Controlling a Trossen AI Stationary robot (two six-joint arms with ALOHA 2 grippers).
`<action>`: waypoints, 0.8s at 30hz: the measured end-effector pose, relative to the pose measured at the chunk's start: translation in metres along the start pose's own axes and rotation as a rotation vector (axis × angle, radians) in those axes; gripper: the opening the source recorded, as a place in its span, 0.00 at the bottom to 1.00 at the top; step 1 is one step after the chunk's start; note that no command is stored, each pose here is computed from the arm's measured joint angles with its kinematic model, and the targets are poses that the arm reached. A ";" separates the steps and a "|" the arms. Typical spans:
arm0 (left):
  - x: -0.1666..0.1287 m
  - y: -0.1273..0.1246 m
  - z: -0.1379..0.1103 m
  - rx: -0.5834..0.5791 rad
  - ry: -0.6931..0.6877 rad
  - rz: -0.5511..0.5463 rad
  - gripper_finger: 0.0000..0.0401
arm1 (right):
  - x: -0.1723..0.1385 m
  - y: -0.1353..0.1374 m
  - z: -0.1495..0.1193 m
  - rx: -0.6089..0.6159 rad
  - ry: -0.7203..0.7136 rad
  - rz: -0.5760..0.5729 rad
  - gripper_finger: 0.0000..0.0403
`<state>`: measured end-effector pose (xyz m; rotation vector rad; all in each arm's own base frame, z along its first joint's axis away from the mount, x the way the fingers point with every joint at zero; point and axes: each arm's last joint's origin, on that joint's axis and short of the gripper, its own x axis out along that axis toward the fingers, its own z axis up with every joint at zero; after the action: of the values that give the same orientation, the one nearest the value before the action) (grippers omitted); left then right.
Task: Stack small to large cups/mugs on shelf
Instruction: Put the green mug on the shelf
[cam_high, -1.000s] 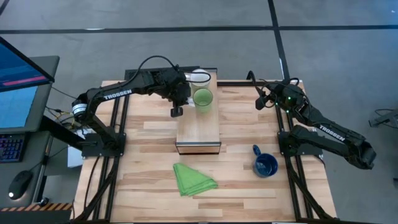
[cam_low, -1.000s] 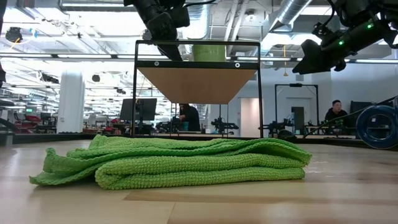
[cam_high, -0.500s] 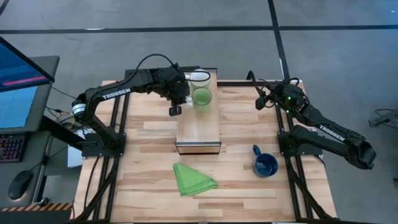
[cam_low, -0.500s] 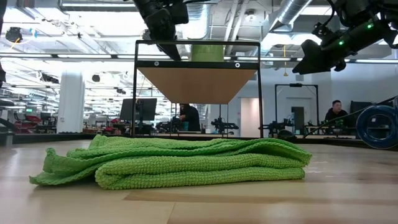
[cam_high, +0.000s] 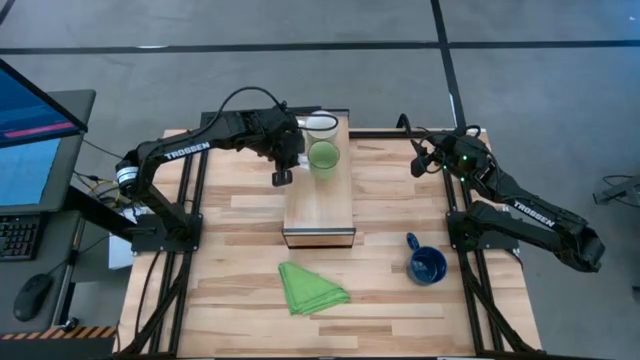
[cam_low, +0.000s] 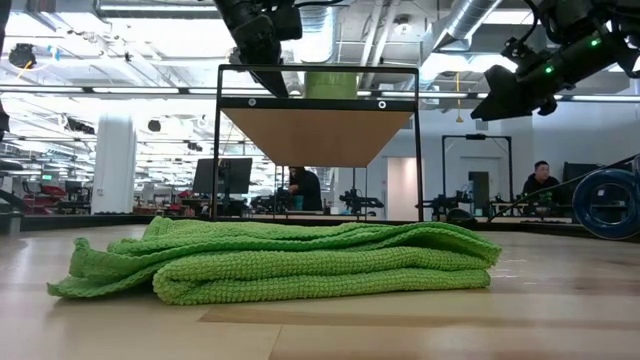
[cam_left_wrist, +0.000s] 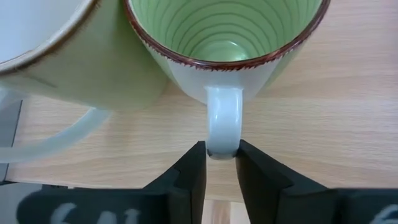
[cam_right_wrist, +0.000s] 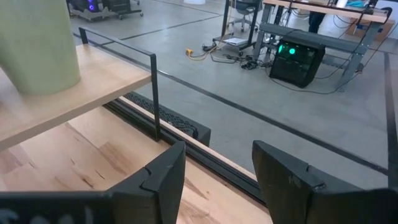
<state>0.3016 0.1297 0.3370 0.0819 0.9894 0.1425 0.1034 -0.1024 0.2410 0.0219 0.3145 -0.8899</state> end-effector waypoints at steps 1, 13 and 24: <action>0.000 0.000 0.000 0.000 -0.002 0.001 0.20 | 0.000 0.000 0.000 0.000 0.000 0.000 0.52; 0.000 0.000 0.000 -0.019 -0.003 0.009 0.22 | 0.000 0.000 0.000 0.000 0.000 0.000 0.52; 0.000 0.000 0.000 -0.031 0.004 0.007 0.22 | 0.000 0.000 0.000 0.000 0.000 0.000 0.52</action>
<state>0.3012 0.1299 0.3371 0.0566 0.9911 0.1647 0.1034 -0.1024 0.2410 0.0222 0.3144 -0.8899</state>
